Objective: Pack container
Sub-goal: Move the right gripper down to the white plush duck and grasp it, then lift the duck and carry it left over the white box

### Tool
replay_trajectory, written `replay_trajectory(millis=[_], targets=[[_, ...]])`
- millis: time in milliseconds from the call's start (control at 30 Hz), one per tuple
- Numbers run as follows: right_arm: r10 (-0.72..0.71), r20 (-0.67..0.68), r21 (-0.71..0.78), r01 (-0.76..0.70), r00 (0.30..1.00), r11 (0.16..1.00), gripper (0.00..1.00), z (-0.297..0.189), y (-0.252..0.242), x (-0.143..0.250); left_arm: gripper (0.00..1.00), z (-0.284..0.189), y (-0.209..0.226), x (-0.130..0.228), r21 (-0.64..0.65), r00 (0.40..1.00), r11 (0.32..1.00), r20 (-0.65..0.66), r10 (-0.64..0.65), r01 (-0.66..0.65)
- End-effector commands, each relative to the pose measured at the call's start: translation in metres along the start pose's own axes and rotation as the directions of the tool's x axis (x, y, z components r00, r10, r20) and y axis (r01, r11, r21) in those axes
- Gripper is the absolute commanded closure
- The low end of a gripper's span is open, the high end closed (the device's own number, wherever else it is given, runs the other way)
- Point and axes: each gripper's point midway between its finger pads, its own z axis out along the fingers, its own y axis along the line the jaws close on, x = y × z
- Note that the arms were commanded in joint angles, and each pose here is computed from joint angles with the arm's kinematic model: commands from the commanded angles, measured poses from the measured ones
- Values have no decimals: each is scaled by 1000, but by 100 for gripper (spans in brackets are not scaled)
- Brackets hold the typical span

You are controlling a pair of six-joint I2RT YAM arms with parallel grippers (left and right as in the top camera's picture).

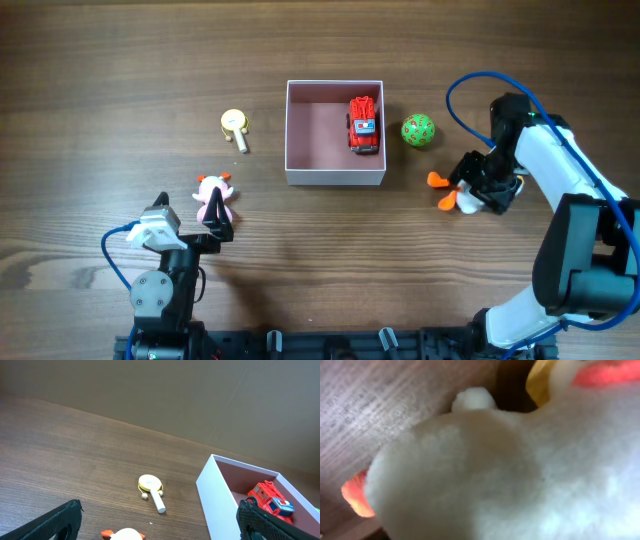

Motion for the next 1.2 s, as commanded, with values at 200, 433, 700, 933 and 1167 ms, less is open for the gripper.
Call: replay_trajectory(millis=[200,433,700,933,1167], targets=[[-22,55,-35,24,998,999,62,-15,10,-11,0,0,2,0,-8,1000,1000,4,-5,5],[-23,129,-78,33,991,996,85,-55,28,-35,0,0,2,0,-8,1000,1000,4,-5,5],[-41,234,-228,96,971,969,84,-143,67,-49,0,0,2,0,-8,1000,1000,4,-5,5],[-197,408,-408,370,892,835,81,-230,158,-9,0,0,2,0,-8,1000,1000,4,-5,5],[-365,501,-365,574,785,733,76,-234,228,50,0,0,2,0,-8,1000,1000,4,-5,5]])
